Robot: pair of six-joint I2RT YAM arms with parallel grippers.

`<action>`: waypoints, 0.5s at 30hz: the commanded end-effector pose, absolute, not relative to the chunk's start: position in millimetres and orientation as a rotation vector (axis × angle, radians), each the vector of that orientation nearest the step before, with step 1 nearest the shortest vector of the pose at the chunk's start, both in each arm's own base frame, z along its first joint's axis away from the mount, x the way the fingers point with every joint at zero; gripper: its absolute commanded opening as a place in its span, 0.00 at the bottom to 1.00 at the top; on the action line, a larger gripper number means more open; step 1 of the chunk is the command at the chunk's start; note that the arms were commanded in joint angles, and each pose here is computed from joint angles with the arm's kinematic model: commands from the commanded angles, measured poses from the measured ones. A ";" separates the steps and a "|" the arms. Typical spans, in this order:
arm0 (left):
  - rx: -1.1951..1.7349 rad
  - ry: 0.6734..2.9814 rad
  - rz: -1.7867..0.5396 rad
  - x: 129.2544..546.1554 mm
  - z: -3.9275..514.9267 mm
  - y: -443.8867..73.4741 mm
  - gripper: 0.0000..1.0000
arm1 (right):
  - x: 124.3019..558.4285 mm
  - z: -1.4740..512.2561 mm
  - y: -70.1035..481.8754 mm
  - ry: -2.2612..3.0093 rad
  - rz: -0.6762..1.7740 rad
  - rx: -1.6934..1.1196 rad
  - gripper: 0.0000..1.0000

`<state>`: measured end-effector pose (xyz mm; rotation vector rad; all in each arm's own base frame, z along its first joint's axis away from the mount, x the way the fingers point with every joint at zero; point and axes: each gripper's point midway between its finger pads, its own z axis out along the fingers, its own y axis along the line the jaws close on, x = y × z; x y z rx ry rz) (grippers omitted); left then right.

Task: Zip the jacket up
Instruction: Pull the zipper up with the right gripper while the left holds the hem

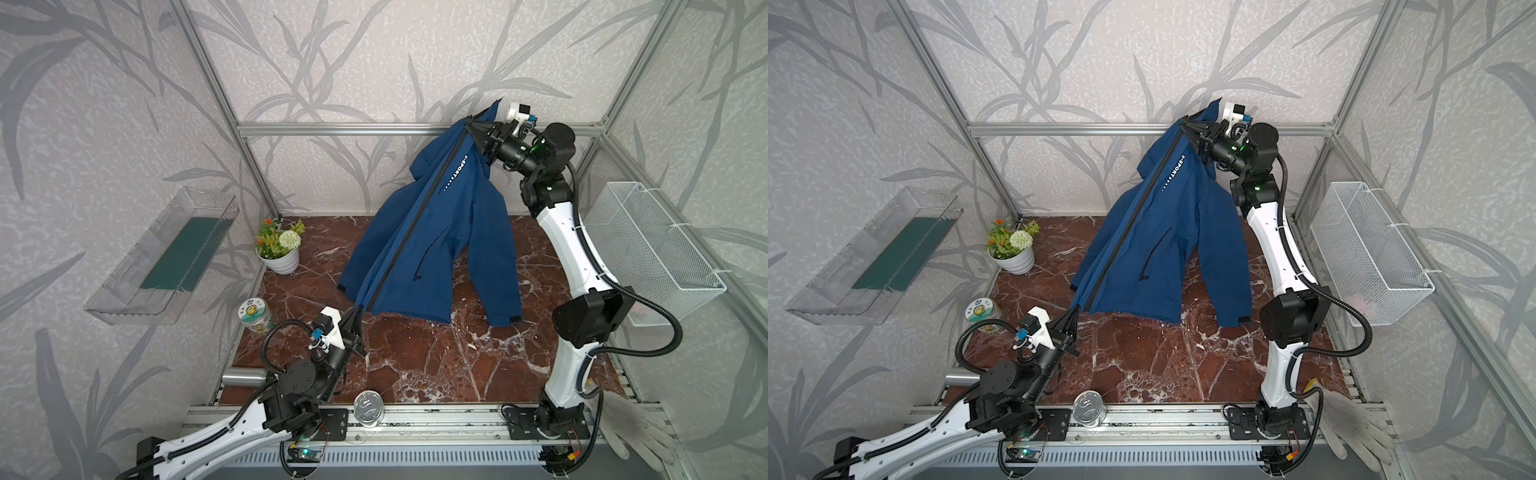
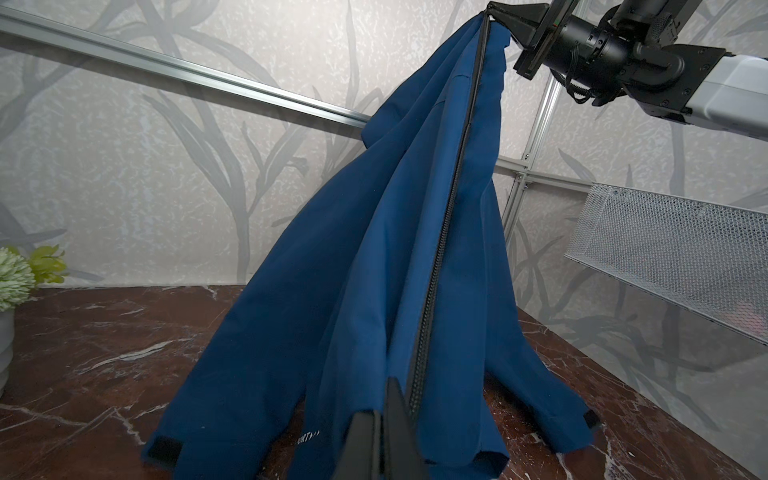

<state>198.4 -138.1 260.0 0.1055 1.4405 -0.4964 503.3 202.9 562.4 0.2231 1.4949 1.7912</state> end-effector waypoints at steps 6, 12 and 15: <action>0.105 1.546 -0.369 204.7 218.1 -126.2 0.00 | 495.1 655.8 136.8 1.170 1.638 0.176 0.00; 0.098 1.558 -0.339 205.1 213.1 -120.6 0.00 | 492.8 661.8 131.4 1.152 1.639 0.170 0.00; 0.069 1.574 -0.314 206.1 209.8 -113.8 0.00 | 491.4 664.3 129.3 1.140 1.641 0.167 0.00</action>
